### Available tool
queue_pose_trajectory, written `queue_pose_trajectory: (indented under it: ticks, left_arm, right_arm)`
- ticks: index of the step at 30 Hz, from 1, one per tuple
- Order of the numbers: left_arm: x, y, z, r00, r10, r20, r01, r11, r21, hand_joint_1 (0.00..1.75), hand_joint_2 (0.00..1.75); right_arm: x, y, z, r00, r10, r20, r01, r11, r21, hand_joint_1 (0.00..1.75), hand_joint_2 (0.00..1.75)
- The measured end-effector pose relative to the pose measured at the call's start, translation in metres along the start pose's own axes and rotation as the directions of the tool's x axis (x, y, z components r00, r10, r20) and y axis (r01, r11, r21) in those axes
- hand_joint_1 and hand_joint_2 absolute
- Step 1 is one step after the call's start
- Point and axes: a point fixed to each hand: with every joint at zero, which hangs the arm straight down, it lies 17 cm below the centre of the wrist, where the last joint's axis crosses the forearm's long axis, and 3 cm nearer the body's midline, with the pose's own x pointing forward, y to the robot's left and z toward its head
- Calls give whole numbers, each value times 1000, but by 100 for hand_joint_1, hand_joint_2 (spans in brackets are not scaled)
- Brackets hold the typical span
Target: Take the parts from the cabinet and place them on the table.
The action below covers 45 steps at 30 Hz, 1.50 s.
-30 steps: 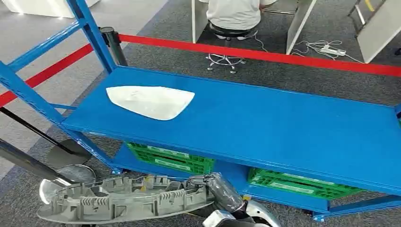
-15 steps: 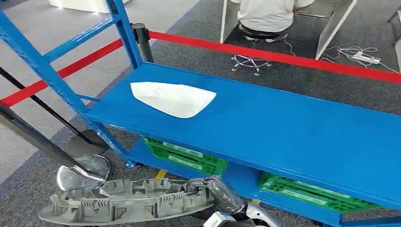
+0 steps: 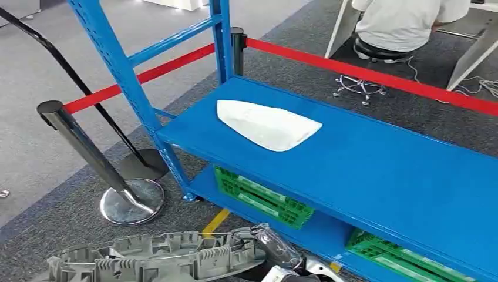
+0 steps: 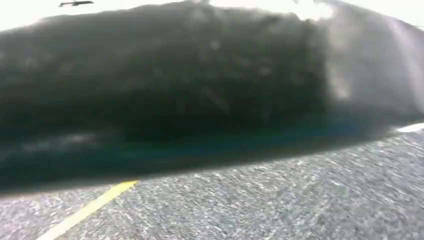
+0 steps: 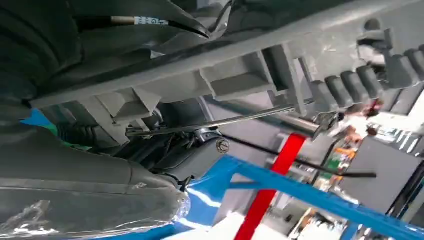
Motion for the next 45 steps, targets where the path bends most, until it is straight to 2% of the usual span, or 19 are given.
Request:
queue_pose_trajectory:
  ticks: [12, 16, 26, 45]
  left_arm:
    - [1, 2, -1, 1000, -15, 9, 15, 1000, 10, 0, 0]
    - [17, 1, -2, 999, -9, 42, 8, 1000, 16, 0, 0]
    - [22, 4, -4, 999, -1, 55, 0, 1000, 27, 0, 0]
    - [30, 14, -11, 998, 4, 65, -7, 999, 46, 0, 0]
  right_arm:
    - [-2, 0, 8, 999, -44, 1, 44, 999, -2, 175, 175]
    - [-2, 0, 12, 997, -74, 6, 74, 997, 3, 175, 175]
    - [-15, 8, 20, 990, -138, -28, 139, 989, 58, 175, 175]
    - [-25, 7, 11, 986, -163, -37, 166, 982, 90, 175, 175]
